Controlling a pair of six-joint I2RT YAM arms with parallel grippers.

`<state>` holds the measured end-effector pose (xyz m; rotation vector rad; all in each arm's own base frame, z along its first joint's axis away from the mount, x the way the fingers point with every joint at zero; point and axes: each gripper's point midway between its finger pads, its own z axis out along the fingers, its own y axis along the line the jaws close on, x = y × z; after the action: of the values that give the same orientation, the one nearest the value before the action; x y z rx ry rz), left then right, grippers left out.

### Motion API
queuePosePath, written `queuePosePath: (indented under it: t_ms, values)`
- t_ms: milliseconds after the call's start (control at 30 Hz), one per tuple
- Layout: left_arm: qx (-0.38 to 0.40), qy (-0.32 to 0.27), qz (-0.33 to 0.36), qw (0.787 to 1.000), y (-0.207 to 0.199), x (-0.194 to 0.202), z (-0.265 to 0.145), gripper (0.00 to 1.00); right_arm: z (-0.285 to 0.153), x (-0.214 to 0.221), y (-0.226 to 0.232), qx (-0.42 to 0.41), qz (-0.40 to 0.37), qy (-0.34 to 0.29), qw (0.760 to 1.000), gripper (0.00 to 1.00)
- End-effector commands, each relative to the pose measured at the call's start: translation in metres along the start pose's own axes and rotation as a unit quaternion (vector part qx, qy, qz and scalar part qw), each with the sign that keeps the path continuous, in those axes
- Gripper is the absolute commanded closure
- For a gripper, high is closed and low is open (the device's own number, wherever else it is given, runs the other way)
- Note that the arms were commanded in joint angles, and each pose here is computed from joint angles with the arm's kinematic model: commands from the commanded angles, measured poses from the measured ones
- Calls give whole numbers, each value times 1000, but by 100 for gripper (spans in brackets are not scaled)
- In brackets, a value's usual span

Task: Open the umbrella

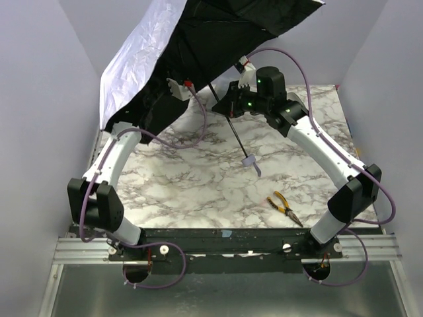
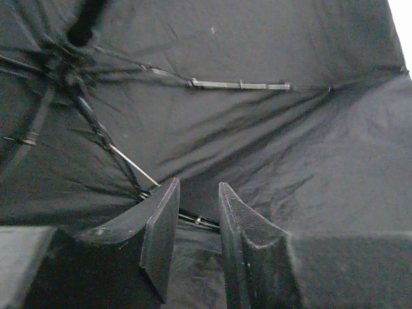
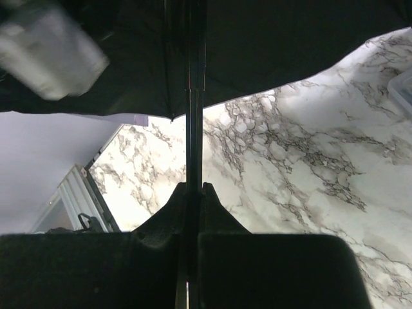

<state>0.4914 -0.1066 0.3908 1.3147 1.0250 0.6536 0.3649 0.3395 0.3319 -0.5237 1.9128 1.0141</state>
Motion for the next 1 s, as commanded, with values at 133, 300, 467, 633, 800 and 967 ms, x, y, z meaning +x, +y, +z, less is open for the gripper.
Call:
queuePosePath:
  t_ms: [133,300,467,633,800,967]
  values:
    - [-34,201,-14,979,16,101,-7,72,-30,-42,25,-10,-44,-72,996,100]
    - [-52,276,-6,960,26,148,-22,73,-35,-43,20,1,-46,-73,996,100]
    - [-66,294,-11,954,37,163,-26,71,-33,-38,19,-4,-46,-66,997,100]
    - [-23,138,-112,984,26,85,-23,64,-28,-37,23,-21,-39,-67,997,99]
    - [59,-58,-282,956,24,-24,-40,52,-17,-48,27,-38,-14,-82,996,99]
    - [84,-134,-438,885,46,-81,-47,51,-8,-56,35,-65,18,-98,993,99]
